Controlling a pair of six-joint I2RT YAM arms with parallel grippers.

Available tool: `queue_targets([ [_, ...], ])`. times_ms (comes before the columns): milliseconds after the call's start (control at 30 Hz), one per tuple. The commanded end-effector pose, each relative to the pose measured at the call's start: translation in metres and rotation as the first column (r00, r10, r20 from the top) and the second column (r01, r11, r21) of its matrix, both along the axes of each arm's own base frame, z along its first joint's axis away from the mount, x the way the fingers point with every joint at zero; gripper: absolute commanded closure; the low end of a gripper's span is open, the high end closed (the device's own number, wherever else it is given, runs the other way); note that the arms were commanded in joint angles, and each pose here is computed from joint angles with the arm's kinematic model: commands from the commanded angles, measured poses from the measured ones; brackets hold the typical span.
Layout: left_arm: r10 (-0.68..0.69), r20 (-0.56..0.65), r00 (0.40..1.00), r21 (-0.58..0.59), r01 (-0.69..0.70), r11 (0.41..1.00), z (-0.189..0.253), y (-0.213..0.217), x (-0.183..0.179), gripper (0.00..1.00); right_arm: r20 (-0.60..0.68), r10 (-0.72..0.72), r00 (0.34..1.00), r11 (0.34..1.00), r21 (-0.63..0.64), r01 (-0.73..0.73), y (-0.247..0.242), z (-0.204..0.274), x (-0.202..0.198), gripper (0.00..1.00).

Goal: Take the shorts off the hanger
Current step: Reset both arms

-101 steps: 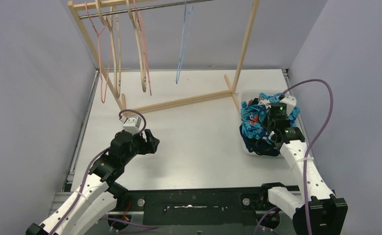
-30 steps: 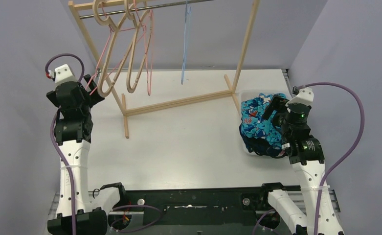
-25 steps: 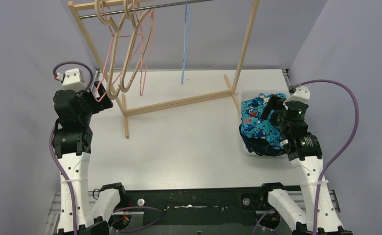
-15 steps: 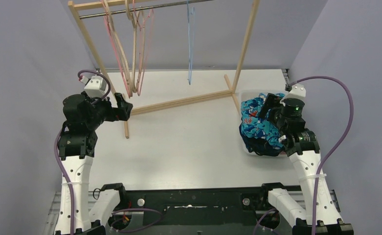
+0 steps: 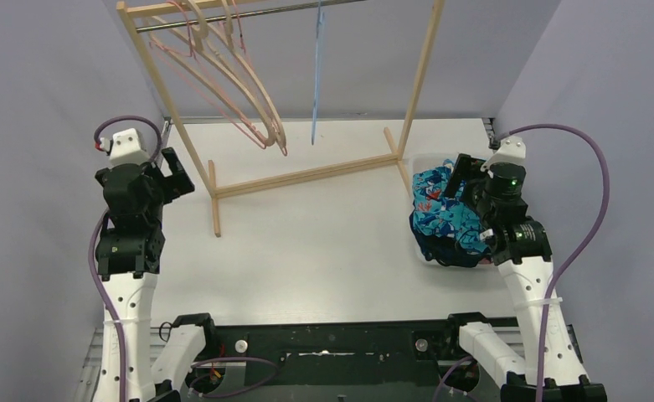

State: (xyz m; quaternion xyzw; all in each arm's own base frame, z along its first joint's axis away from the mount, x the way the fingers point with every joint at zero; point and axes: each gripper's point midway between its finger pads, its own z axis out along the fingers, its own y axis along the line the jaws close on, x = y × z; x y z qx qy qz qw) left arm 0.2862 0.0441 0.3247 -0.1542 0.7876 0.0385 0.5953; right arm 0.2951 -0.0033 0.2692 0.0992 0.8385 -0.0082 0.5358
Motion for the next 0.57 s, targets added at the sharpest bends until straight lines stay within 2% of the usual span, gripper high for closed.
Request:
queue_targets([
  [0,0.197,0.178,0.964,0.005,-0.201,0.980,0.056,0.030,-0.008,0.03,0.161,0.028,0.986,0.999,-0.037,-0.022,-0.002,0.061,0.000,0.20],
  [100,0.230,0.192,0.954,0.006,-0.236,0.972,0.061,0.034,-0.011,0.03,0.203,0.022,0.979,0.999,-0.047,-0.012,-0.004,0.077,-0.006,0.09],
  [233,0.233,0.207,0.950,0.007,-0.239,0.971,0.064,0.033,-0.012,0.03,0.245,0.016,0.970,0.999,-0.042,-0.006,-0.005,0.093,-0.013,0.00],
  [533,0.214,0.206,0.955,0.011,-0.221,0.975,0.061,0.028,-0.007,0.03,0.238,0.014,0.971,1.000,0.002,-0.015,0.000,0.082,-0.012,0.02],
])
